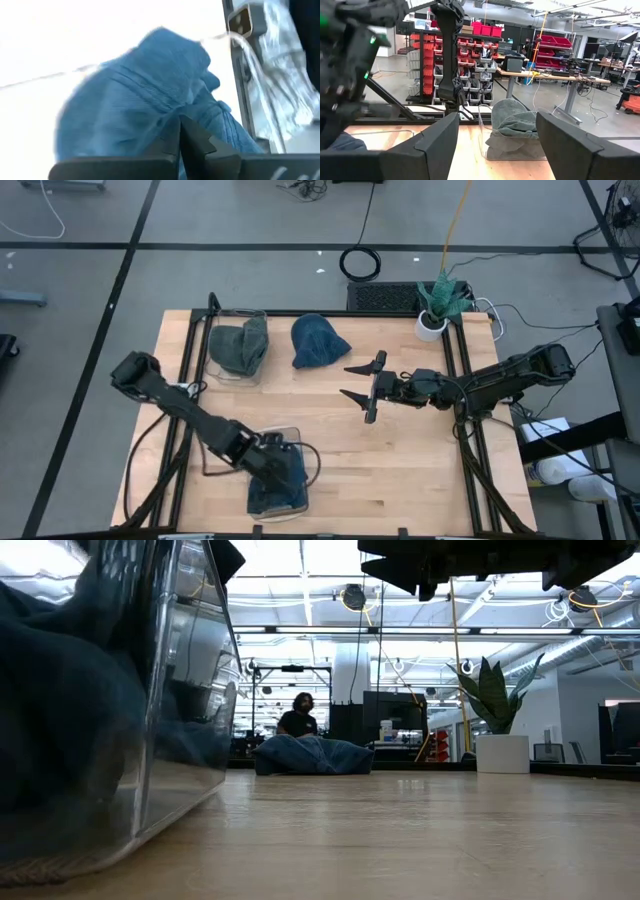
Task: Pick & Place hat
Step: Put the bottom blue cap into the bottom transparent bin
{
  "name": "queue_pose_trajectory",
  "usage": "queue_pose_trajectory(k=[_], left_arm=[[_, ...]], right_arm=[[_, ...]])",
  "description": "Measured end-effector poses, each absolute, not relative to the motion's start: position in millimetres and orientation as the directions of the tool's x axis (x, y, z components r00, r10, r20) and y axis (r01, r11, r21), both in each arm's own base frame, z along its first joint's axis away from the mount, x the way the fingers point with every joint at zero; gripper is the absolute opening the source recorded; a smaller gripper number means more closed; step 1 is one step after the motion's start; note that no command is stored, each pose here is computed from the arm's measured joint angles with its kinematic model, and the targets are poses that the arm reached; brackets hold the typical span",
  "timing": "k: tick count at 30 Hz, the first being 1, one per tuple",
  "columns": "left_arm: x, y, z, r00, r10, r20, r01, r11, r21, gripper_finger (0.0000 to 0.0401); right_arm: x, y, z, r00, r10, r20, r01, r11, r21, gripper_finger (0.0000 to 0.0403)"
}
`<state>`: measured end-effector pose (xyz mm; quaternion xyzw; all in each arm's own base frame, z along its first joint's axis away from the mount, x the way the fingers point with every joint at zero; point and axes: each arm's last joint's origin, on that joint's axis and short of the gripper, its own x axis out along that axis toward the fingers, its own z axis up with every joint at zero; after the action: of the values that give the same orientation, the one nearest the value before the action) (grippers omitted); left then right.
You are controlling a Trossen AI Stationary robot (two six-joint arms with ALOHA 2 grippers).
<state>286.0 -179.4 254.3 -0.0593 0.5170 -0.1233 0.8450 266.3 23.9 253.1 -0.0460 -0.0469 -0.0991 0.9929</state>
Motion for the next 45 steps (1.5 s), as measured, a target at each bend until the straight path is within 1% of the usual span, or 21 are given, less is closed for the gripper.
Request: queue_pose_trajectory(k=[4,7,9,12,16,21,25,28,31,35,38,42,45], left_arm=[[273,-174,281,0.552,-0.211,-0.807,0.158,0.976,-0.147,0.0004],[270,-170,291,0.638,-0.12,-0.761,0.101,0.992,-0.072,0.0005],[272,-168,292,0.654,-0.113,-0.748,0.095,0.993,-0.067,0.0003],[284,-173,283,0.638,-0.168,-0.752,0.149,0.984,-0.094,0.0004],[297,-179,257,0.559,-0.208,-0.802,0.184,0.975,-0.125,0.0003],[311,-182,226,0.485,-0.197,-0.852,0.151,0.979,-0.14,0.0006],[321,-180,206,0.408,-0.227,-0.884,0.131,0.973,-0.19,0.0005],[326,-178,194,0.366,-0.246,-0.897,0.122,0.969,-0.216,0.0003],[330,-174,188,0.349,-0.252,-0.903,0.112,0.968,-0.226,0.001],[333,-169,187,0.354,-0.248,-0.902,0.103,0.969,-0.226,0.0009],[331,-166,194,0.354,-0.261,-0.898,0.104,0.965,-0.24,0.0003],[320,-163,222,0.406,-0.268,-0.874,0.118,0.963,-0.241,0.0006],[308,-161,244,0.474,-0.222,-0.852,0.109,0.975,-0.193,0.0003]], right_arm=[[266,24,253,0.976,-0.193,0.102,0.201,0.976,-0.082,0.0254],[266,24,253,0.976,-0.193,0.102,0.201,0.976,-0.082,0.0254],[266,24,253,0.976,-0.193,0.102,0.201,0.976,-0.082,0.0254],[266,24,253,0.976,-0.193,0.103,0.201,0.976,-0.082,0.0254],[266,24,253,0.976,-0.193,0.102,0.201,0.976,-0.082,0.0254],[266,24,253,0.976,-0.193,0.102,0.201,0.976,-0.082,0.0254],[266,24,253,0.976,-0.193,0.103,0.201,0.976,-0.082,0.0254],[266,24,253,0.976,-0.193,0.103,0.201,0.976,-0.082,0.0254],[266,24,253,0.976,-0.192,0.102,0.201,0.976,-0.082,0.0254],[266,24,253,0.976,-0.192,0.102,0.201,0.976,-0.082,0.0254],[266,24,253,0.976,-0.193,0.102,0.201,0.976,-0.082,0.0254],[266,24,253,0.976,-0.193,0.102,0.201,0.976,-0.082,0.0254],[266,24,253,0.976,-0.193,0.102,0.201,0.976,-0.082,0.0254]])
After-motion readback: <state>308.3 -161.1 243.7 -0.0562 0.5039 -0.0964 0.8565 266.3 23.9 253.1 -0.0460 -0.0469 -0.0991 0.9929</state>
